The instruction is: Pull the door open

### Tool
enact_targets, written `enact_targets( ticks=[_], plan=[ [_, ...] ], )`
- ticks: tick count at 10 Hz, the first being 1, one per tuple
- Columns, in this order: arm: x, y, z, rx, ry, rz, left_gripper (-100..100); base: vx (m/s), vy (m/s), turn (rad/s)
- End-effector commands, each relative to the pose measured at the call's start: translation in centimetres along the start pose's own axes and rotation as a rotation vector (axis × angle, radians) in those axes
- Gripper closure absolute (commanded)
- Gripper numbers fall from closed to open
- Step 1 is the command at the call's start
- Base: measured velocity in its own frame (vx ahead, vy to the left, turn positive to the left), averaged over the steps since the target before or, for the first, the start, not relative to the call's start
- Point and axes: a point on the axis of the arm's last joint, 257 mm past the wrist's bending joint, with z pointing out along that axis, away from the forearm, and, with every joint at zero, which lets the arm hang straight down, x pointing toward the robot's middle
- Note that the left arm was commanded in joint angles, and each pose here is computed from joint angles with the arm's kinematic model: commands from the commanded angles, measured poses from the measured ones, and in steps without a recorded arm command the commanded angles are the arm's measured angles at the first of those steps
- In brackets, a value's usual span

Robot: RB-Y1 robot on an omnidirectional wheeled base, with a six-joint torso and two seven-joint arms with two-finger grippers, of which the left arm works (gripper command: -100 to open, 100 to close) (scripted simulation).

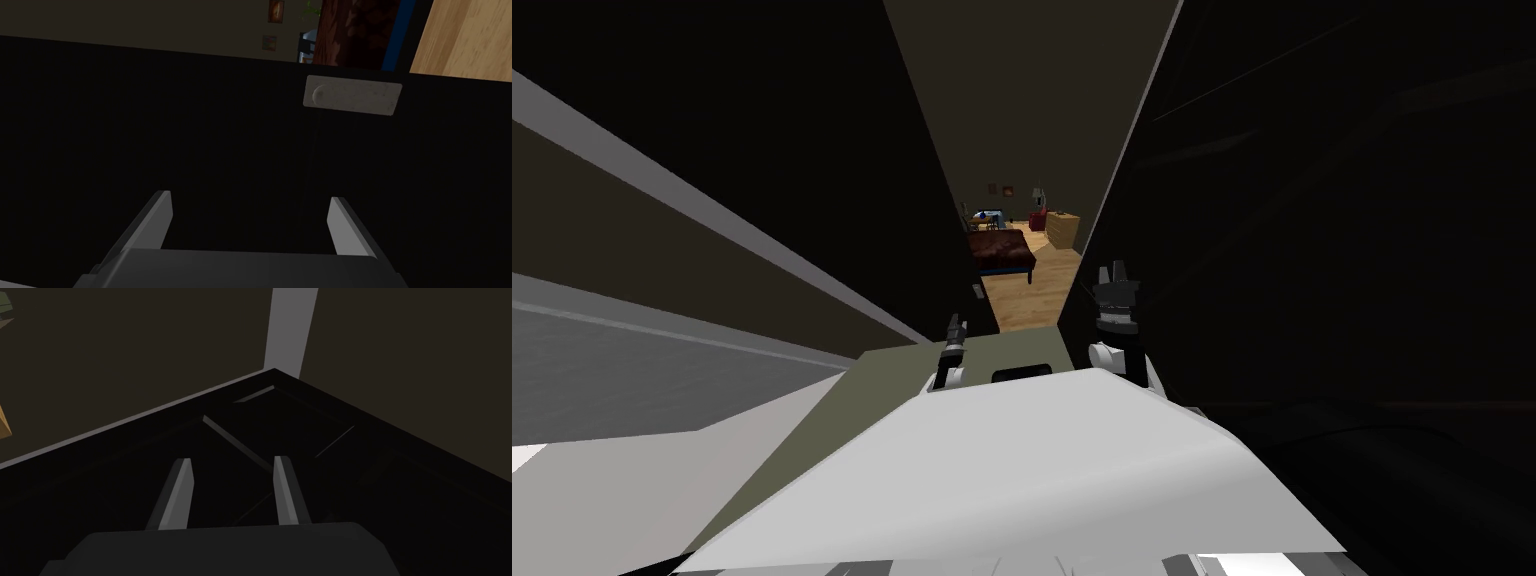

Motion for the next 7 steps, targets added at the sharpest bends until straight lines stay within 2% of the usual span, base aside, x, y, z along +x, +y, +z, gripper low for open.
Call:
enact_targets(
  ticks=[1,7],
  plan=[
    [-0.3,0.9,-0.23,-0.016,-0.001,0.003,-100,0.091,0.0,-0.031],
    [-1.0,3.6,-0.88,-0.07,-0.006,0.012,-100,0.096,0.007,-0.034]
  ],
)
